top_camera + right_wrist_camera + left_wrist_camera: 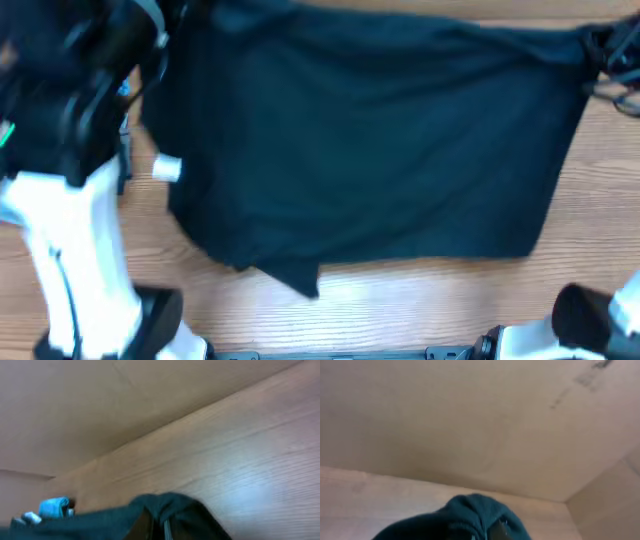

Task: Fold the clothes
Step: 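Lift the t-shirt with both grippers and swing it upward, then lay the t-shirt flat on the table with both grippers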

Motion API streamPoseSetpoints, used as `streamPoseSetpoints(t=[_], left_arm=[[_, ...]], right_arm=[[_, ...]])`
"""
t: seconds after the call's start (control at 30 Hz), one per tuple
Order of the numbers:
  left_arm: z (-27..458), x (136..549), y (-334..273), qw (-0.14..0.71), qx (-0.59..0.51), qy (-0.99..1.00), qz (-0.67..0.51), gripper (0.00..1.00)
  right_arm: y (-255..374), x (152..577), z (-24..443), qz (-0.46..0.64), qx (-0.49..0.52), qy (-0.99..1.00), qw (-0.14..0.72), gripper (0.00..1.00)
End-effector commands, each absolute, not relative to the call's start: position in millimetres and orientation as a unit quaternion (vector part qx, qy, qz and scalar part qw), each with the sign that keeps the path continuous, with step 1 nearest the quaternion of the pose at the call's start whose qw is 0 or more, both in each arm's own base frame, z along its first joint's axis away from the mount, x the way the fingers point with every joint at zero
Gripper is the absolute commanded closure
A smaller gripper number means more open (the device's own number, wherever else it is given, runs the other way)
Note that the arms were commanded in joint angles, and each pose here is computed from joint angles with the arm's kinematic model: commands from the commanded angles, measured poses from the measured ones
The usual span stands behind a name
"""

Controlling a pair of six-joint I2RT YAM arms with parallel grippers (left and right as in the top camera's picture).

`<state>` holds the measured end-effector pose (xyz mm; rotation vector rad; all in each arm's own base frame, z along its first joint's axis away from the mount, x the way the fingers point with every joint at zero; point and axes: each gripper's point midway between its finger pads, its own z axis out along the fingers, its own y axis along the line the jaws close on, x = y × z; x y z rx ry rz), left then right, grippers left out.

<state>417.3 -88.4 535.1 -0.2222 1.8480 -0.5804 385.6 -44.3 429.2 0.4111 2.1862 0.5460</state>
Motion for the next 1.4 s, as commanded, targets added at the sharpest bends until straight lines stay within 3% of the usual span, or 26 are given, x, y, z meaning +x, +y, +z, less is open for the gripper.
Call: streamPoseSetpoints(t=[0.0,0.13,0.27,0.33,0.4,0.5,0.7,0.9,1.13,1.37], left_arm=[[544.9,496.7,-67.2,0.615,-0.064,0.731,-0.287,0.96],[591.9,522.9,-24.9,0.650,-0.034,0.624,-0.432,0.96],[573.4,512.3,-19.2,0.623,0.042,0.651,-0.431,0.96],[516.3,514.6,-27.8,0.554,0.037,0.723,-0.412,0.96],[445.7,519.6,-14.8,0.479,-0.044,0.806,-0.344,0.96],[344.7,509.7,16.7,0.353,-0.163,0.897,-0.210,0.96],[252.7,468.3,16.1,0.159,-0.207,0.949,-0.177,0.96],[202.7,450.6,-25.1,0.055,-0.167,0.970,-0.170,0.96],[156.1,407.4,-39.3,-0.039,-0.140,0.987,-0.075,0.96],[113.4,358.4,-27.5,-0.143,-0.155,0.977,-0.025,0.96]], right_arm=[[-33.5,440.8,443.6,0.281,0.098,0.836,0.462,0.96],[-34.9,489.8,495.9,0.307,0.046,0.759,0.572,0.96],[-21.1,492.6,506.2,0.292,-0.001,0.748,0.596,0.96],[-20.5,494.4,476.8,0.263,-0.001,0.781,0.567,0.96],[-23.1,496.9,437.0,0.235,0.009,0.817,0.526,0.96],[-25.9,496.0,343.0,0.226,0.024,0.876,0.426,0.96],[-17.3,455.2,210.5,0.255,0.089,0.931,0.247,0.96],[-29.9,390.7,169.9,0.186,0.147,0.966,0.099,0.96],[-37.1,356.1,153.8,0.147,0.189,0.971,0.023,0.96],[-46.2,318.1,85.7,0.140,0.261,0.954,-0.051,0.96]])
